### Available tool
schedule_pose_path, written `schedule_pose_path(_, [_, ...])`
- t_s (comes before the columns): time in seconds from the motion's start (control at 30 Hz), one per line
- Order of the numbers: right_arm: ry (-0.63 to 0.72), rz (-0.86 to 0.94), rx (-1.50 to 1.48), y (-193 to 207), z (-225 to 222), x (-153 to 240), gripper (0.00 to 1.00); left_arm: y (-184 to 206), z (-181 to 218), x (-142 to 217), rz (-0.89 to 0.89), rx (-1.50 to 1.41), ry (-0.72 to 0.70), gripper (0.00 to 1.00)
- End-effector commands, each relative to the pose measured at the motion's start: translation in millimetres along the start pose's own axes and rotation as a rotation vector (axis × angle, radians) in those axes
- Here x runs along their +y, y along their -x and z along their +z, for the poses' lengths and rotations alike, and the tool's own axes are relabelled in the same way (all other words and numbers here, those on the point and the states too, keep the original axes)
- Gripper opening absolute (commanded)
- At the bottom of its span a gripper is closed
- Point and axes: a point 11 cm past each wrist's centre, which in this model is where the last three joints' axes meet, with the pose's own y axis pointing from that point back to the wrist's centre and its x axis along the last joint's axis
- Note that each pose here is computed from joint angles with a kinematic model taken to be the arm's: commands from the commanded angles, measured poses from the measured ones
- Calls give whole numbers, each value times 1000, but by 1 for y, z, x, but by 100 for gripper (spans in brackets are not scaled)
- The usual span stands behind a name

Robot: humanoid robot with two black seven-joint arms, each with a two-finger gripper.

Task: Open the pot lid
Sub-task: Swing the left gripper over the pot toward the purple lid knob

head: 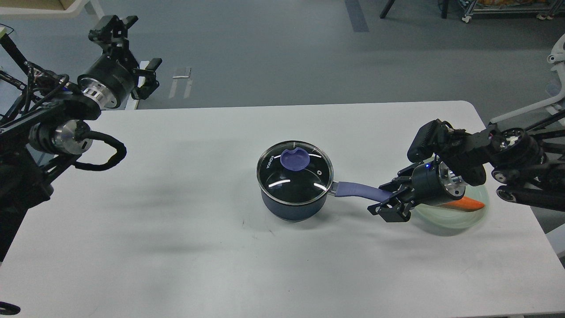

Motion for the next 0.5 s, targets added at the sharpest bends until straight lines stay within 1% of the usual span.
schedule_pose_path(0.0, [4,-3,4,0,0,0,49,32,31,-18,-131,-247,11,99])
schedule_pose_path(0.1, [2,-3,7,-1,0,0,48,63,32,-29,-235,-420,16,99])
schedule_pose_path(0.17, [2,-3,9,-2,0,0,46,82,25,-32,-312,-550,13,99])
schedule_pose_path(0.33, [8,2,14,-5,1,1,39,129,11,-20,-510,-849,49,99])
schedule_pose_path(0.47, [9,2,14,-5,1,1,35,156,1,-9,-604,-1022,95,99])
